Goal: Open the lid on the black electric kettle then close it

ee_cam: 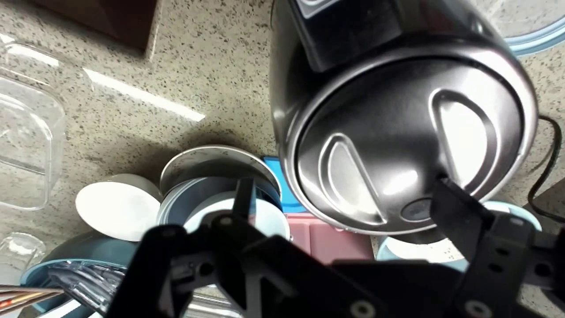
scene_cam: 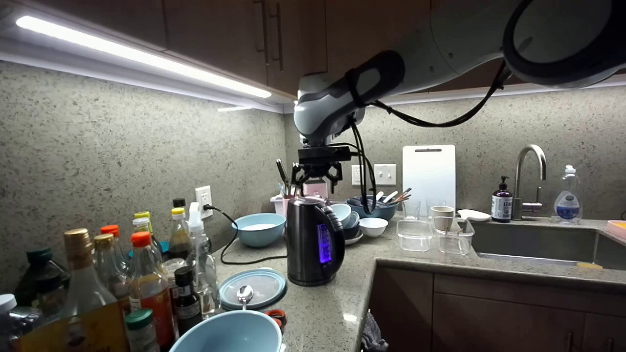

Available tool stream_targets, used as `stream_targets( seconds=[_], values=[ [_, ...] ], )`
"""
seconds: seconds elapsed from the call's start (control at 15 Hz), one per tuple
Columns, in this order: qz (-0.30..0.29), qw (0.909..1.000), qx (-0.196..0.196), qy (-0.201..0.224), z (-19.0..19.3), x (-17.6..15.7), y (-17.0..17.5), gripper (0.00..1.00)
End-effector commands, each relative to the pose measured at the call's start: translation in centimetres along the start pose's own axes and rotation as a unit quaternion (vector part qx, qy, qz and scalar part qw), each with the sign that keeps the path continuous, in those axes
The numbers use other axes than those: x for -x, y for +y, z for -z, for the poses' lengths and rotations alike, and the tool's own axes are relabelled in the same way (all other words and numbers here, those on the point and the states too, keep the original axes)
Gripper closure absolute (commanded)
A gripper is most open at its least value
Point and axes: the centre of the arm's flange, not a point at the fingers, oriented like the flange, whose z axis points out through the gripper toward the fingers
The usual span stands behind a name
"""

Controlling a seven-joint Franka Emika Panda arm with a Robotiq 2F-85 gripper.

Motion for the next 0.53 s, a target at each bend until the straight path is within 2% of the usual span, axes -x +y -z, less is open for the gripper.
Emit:
stream_targets(
  seconds=[0.0,0.47],
  values=[
    [0.014,0.9997,0.007,-0.016,-1.6,-1.4,-0.4,0.0],
    [0.027,0.9983,0.027,-0.043,-3.5,-2.1,-0.9,0.0]
  ],
)
